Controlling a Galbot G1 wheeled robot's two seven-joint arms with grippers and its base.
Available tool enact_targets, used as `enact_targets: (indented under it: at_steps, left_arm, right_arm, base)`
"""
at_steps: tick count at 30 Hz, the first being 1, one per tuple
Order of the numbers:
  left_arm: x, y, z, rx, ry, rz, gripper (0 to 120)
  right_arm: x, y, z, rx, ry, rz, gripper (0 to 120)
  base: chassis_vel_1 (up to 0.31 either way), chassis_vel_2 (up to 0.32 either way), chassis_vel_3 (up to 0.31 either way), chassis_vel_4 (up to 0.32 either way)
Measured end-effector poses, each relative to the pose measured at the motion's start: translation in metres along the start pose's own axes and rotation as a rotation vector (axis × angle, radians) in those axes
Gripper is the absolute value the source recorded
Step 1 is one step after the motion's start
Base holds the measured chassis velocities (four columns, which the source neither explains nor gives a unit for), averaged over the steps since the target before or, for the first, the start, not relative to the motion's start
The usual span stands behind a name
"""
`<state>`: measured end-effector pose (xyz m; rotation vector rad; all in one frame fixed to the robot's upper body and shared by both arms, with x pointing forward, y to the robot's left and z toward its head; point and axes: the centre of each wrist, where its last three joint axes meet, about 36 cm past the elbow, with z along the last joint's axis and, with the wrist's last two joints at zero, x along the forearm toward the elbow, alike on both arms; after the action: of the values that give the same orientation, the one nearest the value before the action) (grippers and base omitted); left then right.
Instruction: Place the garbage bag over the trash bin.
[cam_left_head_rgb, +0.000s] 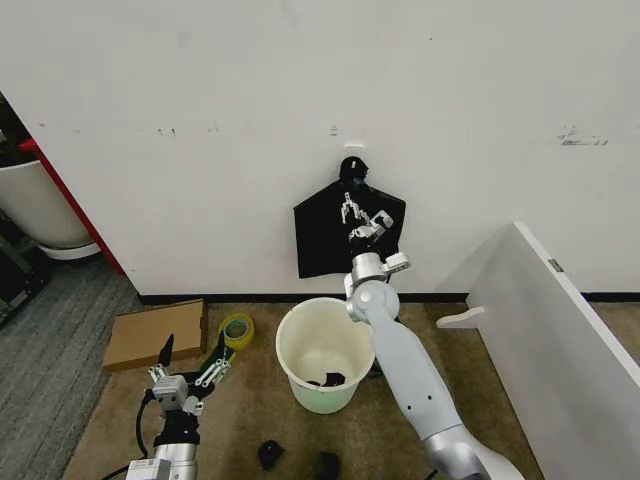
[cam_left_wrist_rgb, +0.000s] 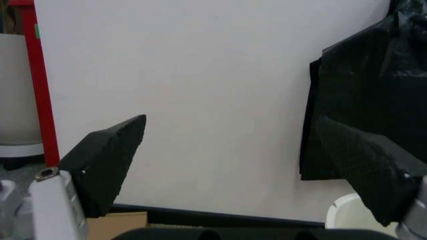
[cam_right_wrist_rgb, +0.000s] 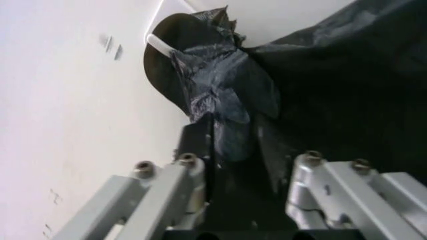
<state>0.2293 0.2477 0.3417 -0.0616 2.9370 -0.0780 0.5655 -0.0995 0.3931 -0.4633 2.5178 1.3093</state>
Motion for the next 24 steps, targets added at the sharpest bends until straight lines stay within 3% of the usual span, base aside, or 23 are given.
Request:
enact_targets:
  at_steps: [6, 12, 20, 24]
  left_arm:
    - [0.000, 0.001, 0.000, -0.001, -0.001, 0.004, 100]
    - [0.001, 0.001, 0.002, -0.001, -0.003, 0.008, 100]
    - [0.000, 0.004, 0.004, -0.007, -0.003, 0.003, 100]
    - [0.000, 0.004, 0.006, -0.007, 0.000, -0.001, 100]
  right_arm:
    - [0.022, -0.002, 0.003, 0.024, 0.021, -0.001, 0]
    - [0.023, 0.001, 0.006, 0.019, 0.017, 0.008, 0]
    - [0.009, 0.022, -0.001, -0.106, 0.001, 0.109, 26]
    - [0.003, 0.032, -0.007, -0.138, 0.032, 0.151, 45]
  base:
    - [0.000, 0.000, 0.000, 0.000]
    - [0.000, 0.000, 0.000, 0.000]
    - [0.000, 0.000, 0.000, 0.000]
    - [0.000, 0.000, 0.000, 0.000]
